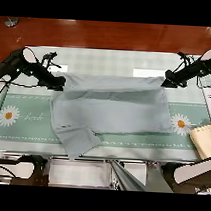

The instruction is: Fold the shirts.

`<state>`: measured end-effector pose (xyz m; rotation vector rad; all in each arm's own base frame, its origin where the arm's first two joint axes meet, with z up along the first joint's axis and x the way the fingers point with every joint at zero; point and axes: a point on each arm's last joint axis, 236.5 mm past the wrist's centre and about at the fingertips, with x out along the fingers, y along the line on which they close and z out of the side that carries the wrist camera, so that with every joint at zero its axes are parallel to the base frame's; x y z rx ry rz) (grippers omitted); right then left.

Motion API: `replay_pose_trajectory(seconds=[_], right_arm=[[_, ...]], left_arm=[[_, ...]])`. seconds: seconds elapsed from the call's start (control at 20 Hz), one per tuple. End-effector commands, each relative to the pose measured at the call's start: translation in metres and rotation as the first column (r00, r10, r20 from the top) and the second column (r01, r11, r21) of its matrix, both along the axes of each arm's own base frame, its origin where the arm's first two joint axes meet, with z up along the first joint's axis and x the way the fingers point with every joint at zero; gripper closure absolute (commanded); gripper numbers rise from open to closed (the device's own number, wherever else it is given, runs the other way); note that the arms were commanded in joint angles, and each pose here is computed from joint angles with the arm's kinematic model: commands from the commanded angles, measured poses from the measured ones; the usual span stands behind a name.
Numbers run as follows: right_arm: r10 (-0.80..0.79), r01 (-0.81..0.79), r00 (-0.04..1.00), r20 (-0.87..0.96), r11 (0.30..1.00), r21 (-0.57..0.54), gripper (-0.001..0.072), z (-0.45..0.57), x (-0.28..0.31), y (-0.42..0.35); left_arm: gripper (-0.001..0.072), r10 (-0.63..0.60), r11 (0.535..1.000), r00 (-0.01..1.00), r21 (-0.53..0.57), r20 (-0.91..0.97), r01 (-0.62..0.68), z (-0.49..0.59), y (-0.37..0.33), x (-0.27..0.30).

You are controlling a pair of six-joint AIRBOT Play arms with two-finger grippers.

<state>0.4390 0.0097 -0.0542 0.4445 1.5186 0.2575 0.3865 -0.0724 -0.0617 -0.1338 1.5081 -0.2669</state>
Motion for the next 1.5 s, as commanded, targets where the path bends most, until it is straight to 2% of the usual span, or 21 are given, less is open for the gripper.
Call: replay_pose_trajectory(seconds=[0.0,0.1,0.15,0.2,0.25,0.35,0.5,0.55,0.6,0.7,0.85,0.9,1.0,1.05,1.1,1.3,1.45], right_arm=[[-0.011,0.011,1.0,-0.005,1.0,-0.02,0.0684,-0.011,-0.002,-0.002],[-0.035,0.036,0.999,0.005,0.999,-0.023,0.068,-0.011,0.003,-0.002],[-0.061,0.061,0.998,-0.004,0.998,-0.023,0.0449,-0.011,0.004,-0.001],[-0.071,0.071,0.997,-0.013,0.997,-0.005,0.0086,-0.01,0.003,0.002],[-0.061,0.062,0.998,-0.035,0.998,0.019,0.0077,-0.007,-0.002,0.008],[-0.029,0.029,0.996,-0.081,1.0,0.002,0.0077,0.0,-0.019,0.005],[-0.023,0.017,0.999,-0.048,0.992,-0.124,0.0078,0.023,-0.041,-0.021],[-0.037,0.035,0.999,-0.018,0.994,-0.105,0.0078,0.031,-0.051,-0.021],[-0.021,0.023,0.999,0.042,0.999,-0.033,0.0078,0.042,-0.062,-0.011],[-0.113,0.104,0.981,0.158,0.992,0.067,0.0078,0.059,-0.082,-0.003],[-0.302,0.266,0.918,0.257,0.95,0.165,0.0078,0.068,-0.119,0.004],[-0.345,0.295,0.896,0.281,0.933,0.208,0.0078,0.069,-0.131,0.014],[-0.401,0.324,0.867,0.297,0.905,0.276,0.0078,0.068,-0.15,0.033],[-0.418,0.33,0.859,0.295,0.893,0.306,0.0078,0.069,-0.157,0.042],[-0.424,0.33,0.855,0.297,0.889,0.317,0.0078,0.069,-0.163,0.046],[-0.414,0.317,0.861,0.294,0.891,0.326,0.0079,0.072,-0.172,0.053],[-0.42,0.32,0.86,0.292,0.887,0.332,0.0079,0.073,-0.171,0.053]], left_arm=[[0.0686,-0.014,1.0,0.999,0.003,-0.035,0.014,-0.003,0.001,-0.008],[0.0685,-0.017,1.0,0.999,-0.014,-0.036,0.016,-0.002,-0.005,-0.009],[0.0674,-0.014,1.0,0.999,-0.025,-0.038,0.013,-0.001,-0.008,-0.009],[0.0389,-0.012,0.999,0.999,-0.034,-0.039,0.011,-0.001,-0.01,-0.009],[0.002,-0.02,0.999,0.998,-0.03,-0.053,0.018,-0.001,-0.01,-0.013],[-0.0001,-0.018,0.999,0.993,0.034,-0.117,0.022,-0.003,0.008,-0.028],[-0.0001,0.019,0.999,0.983,0.044,-0.181,-0.012,0.011,0.032,-0.053],[-0.0001,0.05,0.998,0.986,0.044,-0.162,-0.043,0.017,0.042,-0.059],[-0.0001,0.087,0.996,0.986,0.045,-0.144,-0.081,0.021,0.055,-0.071],[0.0,0.193,0.981,0.973,0.044,-0.126,-0.189,0.023,0.08,-0.102],[0.0003,0.402,0.912,0.897,-0.012,-0.183,-0.411,-0.003,0.094,-0.174],[0.0004,0.442,0.88,0.874,-0.09,-0.203,-0.466,-0.012,0.081,-0.186],[0.0004,0.524,0.776,0.832,-0.3,-0.183,-0.555,-0.013,0.048,-0.18],[0.0004,0.547,0.736,0.82,-0.37,-0.168,-0.567,-0.009,0.036,-0.176],[0.0004,0.553,0.725,0.816,-0.384,-0.17,-0.571,-0.011,0.03,-0.178],[0.0005,0.507,0.777,0.836,-0.309,-0.211,-0.549,-0.024,0.021,-0.195],[0.0005,0.44,0.816,0.868,-0.302,-0.233,-0.494,-0.027,0.002,-0.203]])
